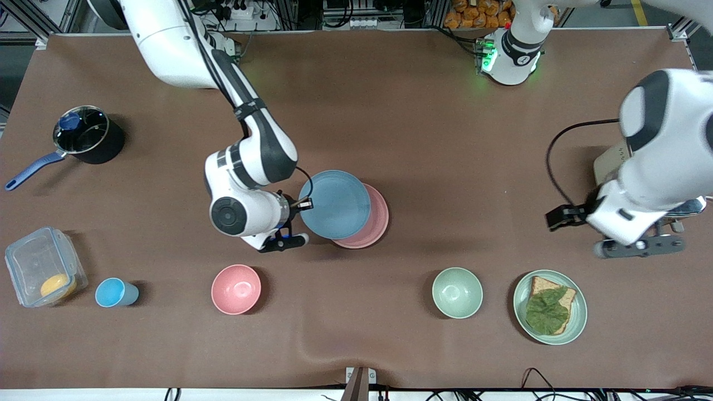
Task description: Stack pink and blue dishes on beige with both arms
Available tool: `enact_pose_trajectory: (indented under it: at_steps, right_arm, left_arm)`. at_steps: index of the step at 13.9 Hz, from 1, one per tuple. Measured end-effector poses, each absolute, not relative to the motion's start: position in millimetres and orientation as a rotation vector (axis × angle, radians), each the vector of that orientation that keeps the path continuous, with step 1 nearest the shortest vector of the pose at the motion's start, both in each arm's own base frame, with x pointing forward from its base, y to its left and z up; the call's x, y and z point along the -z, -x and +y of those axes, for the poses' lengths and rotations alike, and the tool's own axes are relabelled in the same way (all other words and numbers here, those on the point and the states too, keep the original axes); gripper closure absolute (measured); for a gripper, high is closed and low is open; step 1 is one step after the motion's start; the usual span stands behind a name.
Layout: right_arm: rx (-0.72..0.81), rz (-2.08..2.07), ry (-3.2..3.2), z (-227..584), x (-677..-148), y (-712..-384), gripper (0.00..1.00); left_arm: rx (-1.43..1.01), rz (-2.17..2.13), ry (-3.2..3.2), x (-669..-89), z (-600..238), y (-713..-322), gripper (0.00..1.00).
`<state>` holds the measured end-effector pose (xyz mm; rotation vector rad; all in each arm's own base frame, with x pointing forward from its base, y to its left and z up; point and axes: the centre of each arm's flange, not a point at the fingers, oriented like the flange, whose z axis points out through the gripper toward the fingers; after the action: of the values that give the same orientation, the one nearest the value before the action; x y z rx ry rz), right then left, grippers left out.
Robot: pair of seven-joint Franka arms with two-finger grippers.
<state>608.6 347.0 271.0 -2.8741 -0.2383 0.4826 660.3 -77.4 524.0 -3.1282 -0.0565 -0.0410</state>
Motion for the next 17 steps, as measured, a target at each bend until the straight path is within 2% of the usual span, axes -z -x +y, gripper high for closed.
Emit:
enact_pose_trajectory:
  at_steps: [2, 5, 6, 10, 13, 15, 17]
  right_arm:
    - [-0.436, -0.252, 2.880, 360.2, -259.9, -606.7, 0.96]
    - [-0.436, -0.270, 2.887, 371.9, -242.9, -600.8, 0.96]
    - [-0.436, -0.276, 2.888, 375.0, -240.2, -599.1, 0.93]
    - [-0.421, -0.277, 2.888, 376.3, -240.8, -600.4, 0.50]
    - [-0.379, -0.267, 2.890, 371.9, -249.8, -609.7, 0.19]
    - [-0.356, -0.228, 2.889, 352.5, -266.1, -627.1, 0.00]
    - [-0.384, -0.172, 2.881, 317.6, -284.7, -646.0, 0.00]
  left_arm:
    - [0.040, 0.013, 3.139, -535.4, -38.2, -651.5, 0.00]
    - [0.041, 0.006, 3.131, -557.9, -1.1, -615.9, 0.00]
    - [0.048, -0.010, 3.130, -567.4, 5.1, -600.9, 0.00]
    - [0.008, -0.075, 3.137, -572.1, 28.3, -554.0, 0.00]
    - [0.000, -0.073, 3.142, -570.8, 26.6, -552.3, 0.00]
    - [0.002, -0.062, 3.142, -571.5, 22.6, -552.6, 0.00]
    - [0.013, -0.044, 3.142, -574.8, 16.2, -553.3, 0.00]
